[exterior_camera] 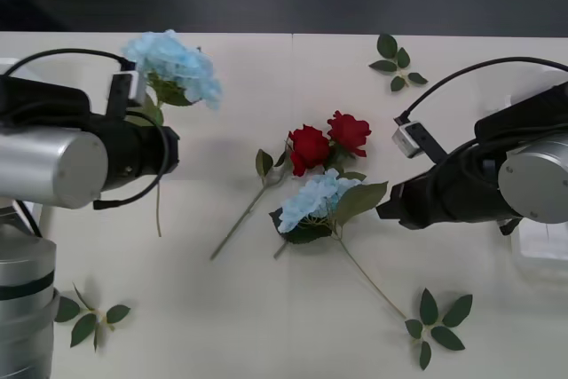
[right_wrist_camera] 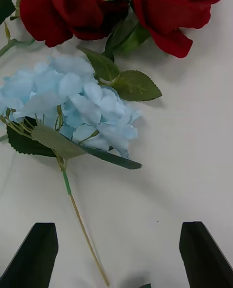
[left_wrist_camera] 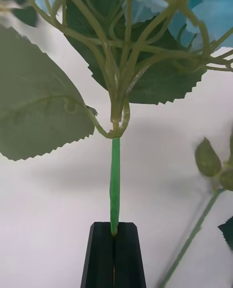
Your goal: Put the red flowers into the right box and the blue flowers into the left box
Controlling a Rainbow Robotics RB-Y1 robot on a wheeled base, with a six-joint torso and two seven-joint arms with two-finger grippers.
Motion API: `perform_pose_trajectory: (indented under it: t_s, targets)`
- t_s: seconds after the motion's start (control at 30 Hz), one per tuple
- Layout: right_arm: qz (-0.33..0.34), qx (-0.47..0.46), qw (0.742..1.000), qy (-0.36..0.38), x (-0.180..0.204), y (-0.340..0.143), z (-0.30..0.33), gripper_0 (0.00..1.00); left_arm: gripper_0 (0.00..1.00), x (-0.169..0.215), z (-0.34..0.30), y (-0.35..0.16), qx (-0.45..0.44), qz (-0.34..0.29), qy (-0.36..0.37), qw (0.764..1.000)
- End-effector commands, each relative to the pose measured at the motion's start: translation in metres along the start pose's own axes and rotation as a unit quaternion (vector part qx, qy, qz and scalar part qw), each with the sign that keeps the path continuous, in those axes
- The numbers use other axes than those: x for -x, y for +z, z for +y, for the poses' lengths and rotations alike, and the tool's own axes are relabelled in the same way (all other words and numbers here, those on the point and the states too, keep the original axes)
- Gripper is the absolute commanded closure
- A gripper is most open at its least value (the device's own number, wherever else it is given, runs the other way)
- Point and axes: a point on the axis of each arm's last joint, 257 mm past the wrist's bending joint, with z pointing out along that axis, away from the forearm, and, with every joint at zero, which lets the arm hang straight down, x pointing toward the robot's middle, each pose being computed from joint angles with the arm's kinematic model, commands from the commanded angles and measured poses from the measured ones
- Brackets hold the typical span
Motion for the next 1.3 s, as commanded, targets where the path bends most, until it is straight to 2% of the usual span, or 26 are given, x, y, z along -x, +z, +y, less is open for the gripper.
perform_pose_trajectory:
  t_s: [0.03,0.27,0.53,0.83,1.03,1.3]
  targets:
    - [0.003,0.018,0.996,-0.086,-0.004,0.003,0.019,0.26,1.00,0.021,0.042,-0.040,0.030,-0.042,-0.074,0.996]
    - [0.030,0.028,0.990,-0.136,-0.023,0.016,0.034,0.26,1.00,0.026,0.135,-0.076,0.083,-0.079,-0.174,0.978]
    - [0.059,0.032,0.986,-0.150,-0.049,0.031,0.047,0.26,1.00,0.011,0.219,-0.086,0.142,-0.080,-0.231,0.959]
    - [0.056,0.029,0.987,-0.150,-0.068,0.049,0.055,0.26,1.00,-0.001,0.277,-0.046,0.163,-0.064,-0.255,0.951]
    - [0.045,0.010,0.985,-0.167,-0.068,0.063,0.060,0.26,1.00,-0.004,0.307,-0.019,0.176,-0.068,-0.256,0.948]
    - [0.035,0.010,0.984,-0.174,-0.073,0.083,0.069,0.27,1.00,-0.008,0.336,-0.011,0.198,-0.076,-0.254,0.944]
